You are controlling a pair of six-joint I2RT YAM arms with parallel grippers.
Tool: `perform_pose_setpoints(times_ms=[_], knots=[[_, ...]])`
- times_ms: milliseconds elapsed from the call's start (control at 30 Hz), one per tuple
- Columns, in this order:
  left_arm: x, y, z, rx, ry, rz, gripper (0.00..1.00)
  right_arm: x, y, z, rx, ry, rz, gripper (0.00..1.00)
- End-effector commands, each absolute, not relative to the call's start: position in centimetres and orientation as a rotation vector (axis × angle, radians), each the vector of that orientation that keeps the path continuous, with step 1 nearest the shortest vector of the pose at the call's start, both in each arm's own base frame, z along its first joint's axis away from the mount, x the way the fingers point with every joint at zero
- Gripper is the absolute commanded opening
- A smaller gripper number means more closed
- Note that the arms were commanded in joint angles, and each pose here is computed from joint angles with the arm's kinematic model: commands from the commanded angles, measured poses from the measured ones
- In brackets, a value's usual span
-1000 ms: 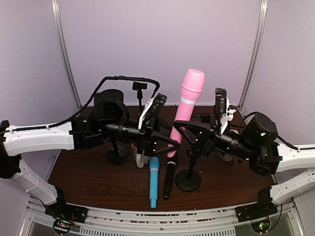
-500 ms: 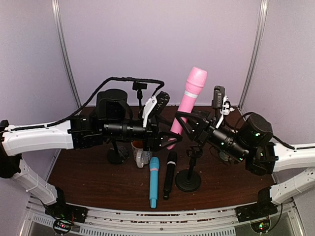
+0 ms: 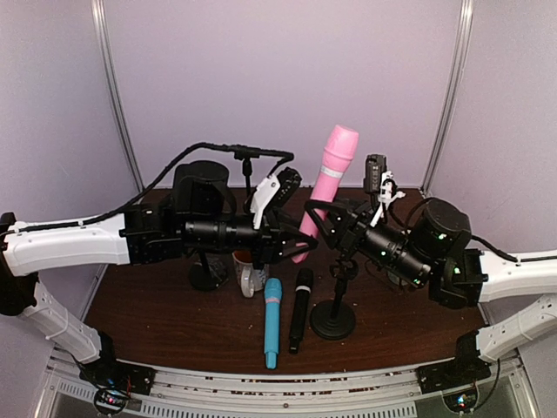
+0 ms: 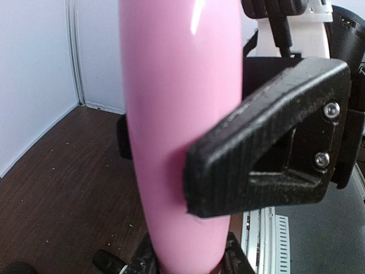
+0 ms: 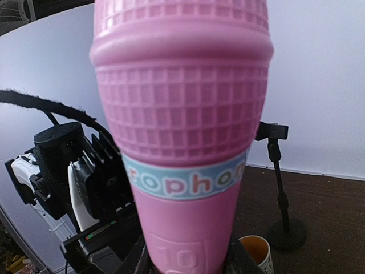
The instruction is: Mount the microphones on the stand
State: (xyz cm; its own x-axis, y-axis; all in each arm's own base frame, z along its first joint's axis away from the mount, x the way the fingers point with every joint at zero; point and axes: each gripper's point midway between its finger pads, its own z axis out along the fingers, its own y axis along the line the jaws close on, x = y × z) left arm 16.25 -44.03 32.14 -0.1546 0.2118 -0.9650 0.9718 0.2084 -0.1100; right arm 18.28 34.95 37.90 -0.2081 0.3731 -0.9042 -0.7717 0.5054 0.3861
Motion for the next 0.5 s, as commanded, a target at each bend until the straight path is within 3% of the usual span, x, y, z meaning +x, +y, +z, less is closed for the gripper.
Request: perform_pose_setpoints(times_ms=[0, 67, 200, 300, 467], knots=[[17.0, -44.1, 33.1, 1.149, 1.516, -0.988, 0.14, 17.5, 35.7, 38.9, -0.383, 1.427, 1.145, 0.03], [17.0, -43.9, 33.1, 1.145, 1.517, -0.987, 0.09, 17.4, 36.0, 38.7, -0.402, 1.444, 1.138, 0.11], [16.6, -43.2, 33.2, 1.148, 1.511, -0.987, 0.02, 16.7, 35.9, 38.6, -0.488, 1.455, 1.108, 0.53], [15.8, -42.3, 33.5, 1.195, 1.493, -0.980, 0.00, 15.6, 35.1, 38.6, -0.593, 1.453, 1.080, 0.76], [13.9, -40.6, 31.8, 1.365, 1.529, -0.943, 0.00, 13.1, 33.4, 39.1, -0.814, 1.441, 1.057, 0.83]])
